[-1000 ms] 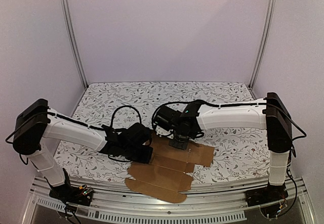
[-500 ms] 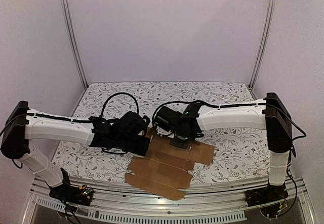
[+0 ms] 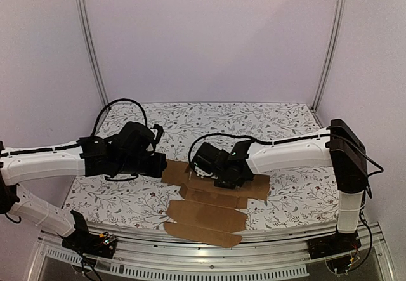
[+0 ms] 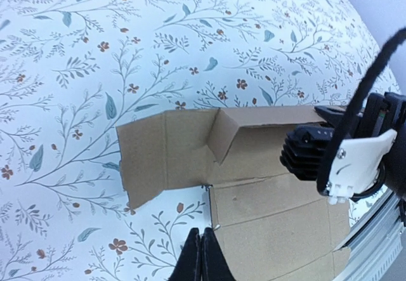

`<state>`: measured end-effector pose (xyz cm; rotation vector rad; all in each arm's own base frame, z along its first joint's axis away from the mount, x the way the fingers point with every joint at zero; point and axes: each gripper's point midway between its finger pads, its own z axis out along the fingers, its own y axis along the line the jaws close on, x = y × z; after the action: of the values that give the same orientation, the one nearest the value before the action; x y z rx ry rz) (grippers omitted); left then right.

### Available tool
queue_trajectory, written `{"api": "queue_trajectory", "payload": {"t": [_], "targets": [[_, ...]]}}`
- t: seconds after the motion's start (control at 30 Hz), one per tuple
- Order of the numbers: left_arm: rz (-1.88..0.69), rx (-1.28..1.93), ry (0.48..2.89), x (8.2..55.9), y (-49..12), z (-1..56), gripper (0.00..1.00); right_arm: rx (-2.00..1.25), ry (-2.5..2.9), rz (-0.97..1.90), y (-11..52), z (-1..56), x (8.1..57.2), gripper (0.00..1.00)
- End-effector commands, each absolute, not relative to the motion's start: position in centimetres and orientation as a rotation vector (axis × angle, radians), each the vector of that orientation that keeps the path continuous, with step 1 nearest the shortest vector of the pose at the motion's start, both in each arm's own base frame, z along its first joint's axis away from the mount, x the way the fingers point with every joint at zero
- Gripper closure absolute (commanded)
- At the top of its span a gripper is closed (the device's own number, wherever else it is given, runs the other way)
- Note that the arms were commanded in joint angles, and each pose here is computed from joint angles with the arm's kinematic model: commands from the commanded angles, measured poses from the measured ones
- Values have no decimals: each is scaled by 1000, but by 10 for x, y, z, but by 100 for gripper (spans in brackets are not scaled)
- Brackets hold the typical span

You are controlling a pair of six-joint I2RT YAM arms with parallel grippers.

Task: Fold the paper box

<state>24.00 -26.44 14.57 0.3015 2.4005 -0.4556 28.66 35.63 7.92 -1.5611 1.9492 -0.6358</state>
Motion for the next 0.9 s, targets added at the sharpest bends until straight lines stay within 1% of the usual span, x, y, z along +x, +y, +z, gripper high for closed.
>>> {"api": "queue_trajectory", "payload": {"t": [0.0, 0.33, 0.47, 0.7, 0.87], "targets": [[-381, 215, 2397, 247, -229, 143, 100, -1495, 1817, -643, 369, 108, 287, 100], [-456, 107, 2382, 257, -210, 141, 100, -1416, 1625, -715, 375, 137, 282, 100], [-475, 78, 2371, 263, -206, 136, 100, -1410, 1577, -744, 376, 140, 279, 100], [-622, 51, 2287, 276, -208, 135, 100, -1351, 1492, -784, 379, 145, 275, 100], [-654, 69, 2299, 280, -213, 130, 100, -1315, 1447, -821, 379, 143, 271, 100]]}}
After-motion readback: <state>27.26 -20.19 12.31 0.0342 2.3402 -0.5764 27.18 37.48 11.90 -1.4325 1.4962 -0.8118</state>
